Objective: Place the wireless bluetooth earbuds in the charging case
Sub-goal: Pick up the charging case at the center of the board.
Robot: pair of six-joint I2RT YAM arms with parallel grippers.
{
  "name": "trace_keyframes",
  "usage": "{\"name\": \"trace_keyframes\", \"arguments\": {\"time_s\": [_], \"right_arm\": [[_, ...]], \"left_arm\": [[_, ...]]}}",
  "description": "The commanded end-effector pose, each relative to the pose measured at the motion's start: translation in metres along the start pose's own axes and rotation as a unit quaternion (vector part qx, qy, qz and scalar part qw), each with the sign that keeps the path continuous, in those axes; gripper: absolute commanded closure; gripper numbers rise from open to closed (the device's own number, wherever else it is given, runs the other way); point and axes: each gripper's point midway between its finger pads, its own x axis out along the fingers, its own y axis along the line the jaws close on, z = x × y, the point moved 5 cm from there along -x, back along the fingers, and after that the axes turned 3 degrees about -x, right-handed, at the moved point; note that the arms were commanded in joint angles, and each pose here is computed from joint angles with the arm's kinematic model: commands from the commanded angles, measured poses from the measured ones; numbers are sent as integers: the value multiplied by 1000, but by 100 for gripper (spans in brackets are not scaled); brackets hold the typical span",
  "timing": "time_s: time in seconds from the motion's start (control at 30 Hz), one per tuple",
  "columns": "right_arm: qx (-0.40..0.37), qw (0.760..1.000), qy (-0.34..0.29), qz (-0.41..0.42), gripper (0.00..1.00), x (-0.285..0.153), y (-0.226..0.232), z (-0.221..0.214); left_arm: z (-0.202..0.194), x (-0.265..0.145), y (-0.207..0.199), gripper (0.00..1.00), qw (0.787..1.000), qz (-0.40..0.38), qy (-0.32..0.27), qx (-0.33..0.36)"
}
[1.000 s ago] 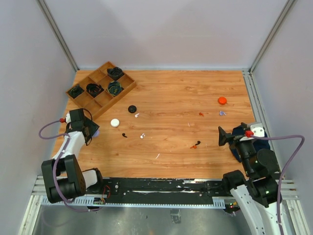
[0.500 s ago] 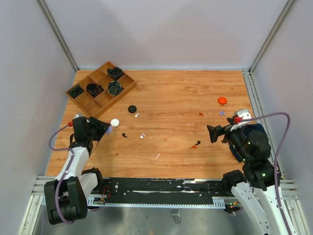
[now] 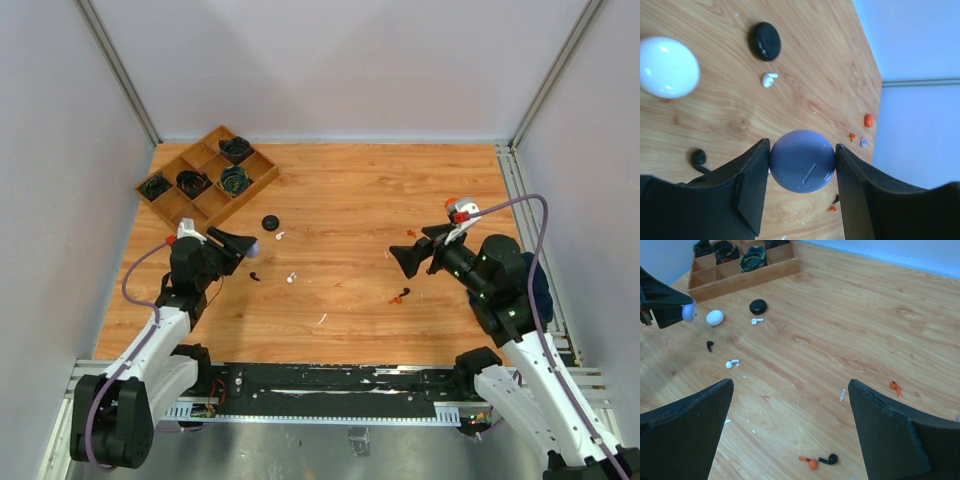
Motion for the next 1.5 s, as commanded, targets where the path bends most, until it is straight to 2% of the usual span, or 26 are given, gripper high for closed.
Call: {"name": "trace_keyframes", "arguments": {"time_s": [0.0, 0.17, 0.6, 0.8, 1.1, 1.47], "right_arm": [[13, 998, -38, 49, 0, 17, 17, 7], [5, 997, -39, 65, 2, 40, 32, -2], [-35, 994, -45, 88, 9, 97, 76, -19], [-36, 993, -69, 84, 15, 125, 91, -18], [-54, 987, -96, 120, 23, 156, 127, -15], [-70, 982, -105, 141, 33, 182, 145, -15]], "left_arm": [[-6, 2, -22, 54, 998, -46, -17, -29], [-20, 4, -43, 54, 997, -70, 1, -44], [-39, 8, -88, 58, 988, -120, -12, -94], [-49, 10, -101, 58, 985, -123, -17, -118], [-55, 12, -114, 58, 980, -136, -10, -144], [-55, 6, -120, 58, 976, -153, -9, -156]]}}
